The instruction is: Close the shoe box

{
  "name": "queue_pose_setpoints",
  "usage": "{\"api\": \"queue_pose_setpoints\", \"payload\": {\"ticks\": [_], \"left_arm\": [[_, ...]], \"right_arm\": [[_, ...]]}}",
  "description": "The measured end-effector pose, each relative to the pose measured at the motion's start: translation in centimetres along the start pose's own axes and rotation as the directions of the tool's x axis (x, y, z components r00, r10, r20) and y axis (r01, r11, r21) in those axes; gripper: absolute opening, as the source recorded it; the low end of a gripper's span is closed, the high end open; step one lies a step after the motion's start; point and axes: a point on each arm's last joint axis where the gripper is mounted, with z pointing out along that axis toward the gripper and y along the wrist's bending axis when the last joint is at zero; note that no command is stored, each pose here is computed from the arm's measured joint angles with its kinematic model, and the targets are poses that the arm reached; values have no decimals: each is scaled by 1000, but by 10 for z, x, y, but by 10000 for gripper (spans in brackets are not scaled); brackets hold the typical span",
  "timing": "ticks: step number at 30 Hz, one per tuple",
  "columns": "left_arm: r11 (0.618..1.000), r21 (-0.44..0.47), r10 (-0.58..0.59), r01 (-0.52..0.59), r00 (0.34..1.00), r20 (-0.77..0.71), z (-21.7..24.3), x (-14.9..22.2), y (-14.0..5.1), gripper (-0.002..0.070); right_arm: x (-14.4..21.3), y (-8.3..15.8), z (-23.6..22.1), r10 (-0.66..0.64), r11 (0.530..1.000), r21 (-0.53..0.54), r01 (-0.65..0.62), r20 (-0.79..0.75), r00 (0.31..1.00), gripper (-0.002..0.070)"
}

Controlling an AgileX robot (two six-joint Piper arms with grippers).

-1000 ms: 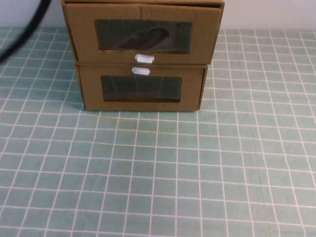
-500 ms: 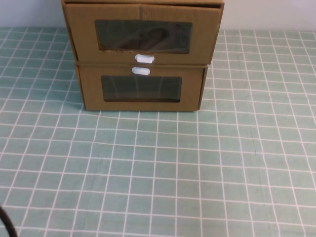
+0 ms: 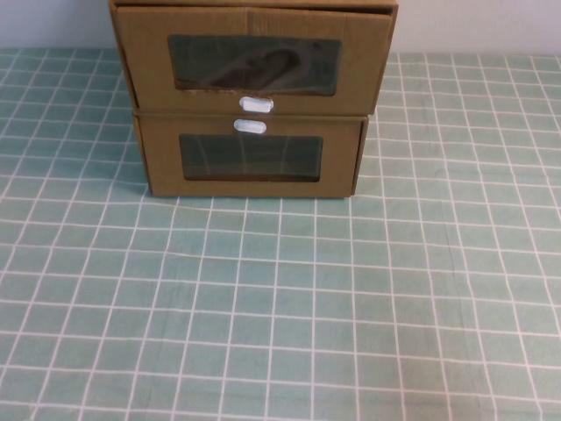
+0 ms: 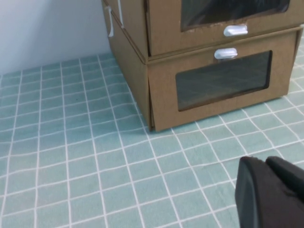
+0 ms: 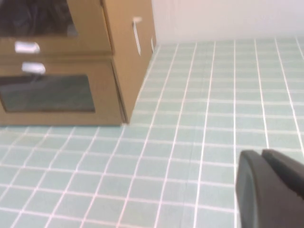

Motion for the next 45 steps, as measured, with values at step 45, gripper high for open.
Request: {"api": "queue_pose_setpoints", "payload": {"ticks": [45], "left_arm": [[994,-104,0,18,985,172,7,58,1,-5]], "right_arm": [[10,-1,4,1,1000,3,-1,-22,1000,-14]]}}
